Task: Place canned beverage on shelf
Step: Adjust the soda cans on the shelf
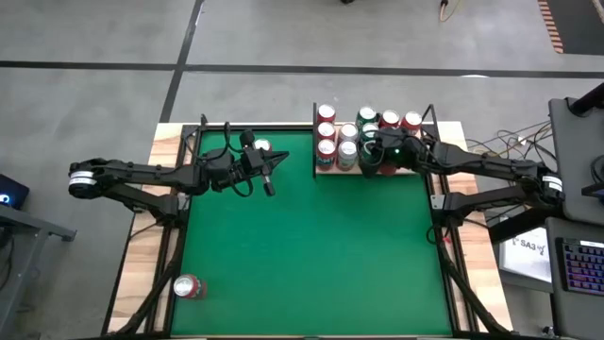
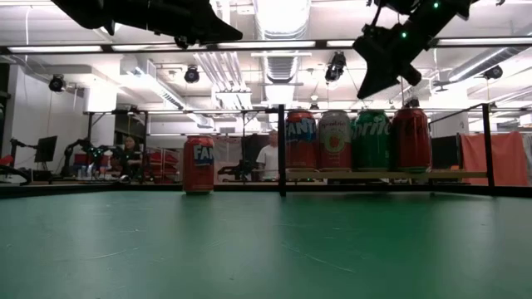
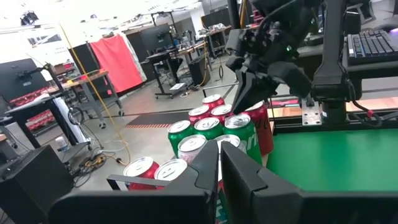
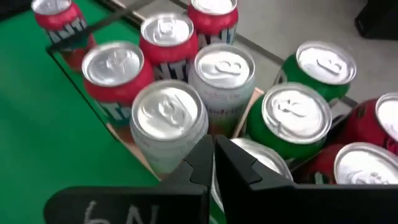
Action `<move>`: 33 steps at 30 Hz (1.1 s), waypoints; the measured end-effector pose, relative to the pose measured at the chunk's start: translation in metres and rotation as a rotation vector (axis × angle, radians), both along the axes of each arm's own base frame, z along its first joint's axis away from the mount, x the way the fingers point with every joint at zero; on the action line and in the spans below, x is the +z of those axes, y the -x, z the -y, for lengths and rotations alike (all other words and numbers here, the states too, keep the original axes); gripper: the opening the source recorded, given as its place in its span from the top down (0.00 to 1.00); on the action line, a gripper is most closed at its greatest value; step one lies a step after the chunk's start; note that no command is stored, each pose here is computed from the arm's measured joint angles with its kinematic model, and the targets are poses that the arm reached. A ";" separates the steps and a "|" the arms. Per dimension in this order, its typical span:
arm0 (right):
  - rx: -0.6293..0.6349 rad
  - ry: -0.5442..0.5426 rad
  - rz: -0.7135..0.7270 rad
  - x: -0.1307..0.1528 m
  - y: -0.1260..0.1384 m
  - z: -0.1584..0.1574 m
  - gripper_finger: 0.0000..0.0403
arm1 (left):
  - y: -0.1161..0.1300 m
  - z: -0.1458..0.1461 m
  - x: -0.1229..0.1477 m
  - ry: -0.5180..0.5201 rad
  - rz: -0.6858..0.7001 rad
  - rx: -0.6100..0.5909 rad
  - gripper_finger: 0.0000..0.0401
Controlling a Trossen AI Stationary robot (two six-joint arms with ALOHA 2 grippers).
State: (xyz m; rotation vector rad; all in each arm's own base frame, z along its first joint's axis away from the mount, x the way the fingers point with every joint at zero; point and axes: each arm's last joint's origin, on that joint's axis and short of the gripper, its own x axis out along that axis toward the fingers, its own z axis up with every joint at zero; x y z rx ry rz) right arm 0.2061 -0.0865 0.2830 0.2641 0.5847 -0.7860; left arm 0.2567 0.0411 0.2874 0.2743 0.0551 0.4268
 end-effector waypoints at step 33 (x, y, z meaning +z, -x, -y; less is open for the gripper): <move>-0.049 0.020 -0.088 -0.015 -0.003 0.003 0.98 | 0.000 0.000 0.000 0.000 -0.001 0.000 1.00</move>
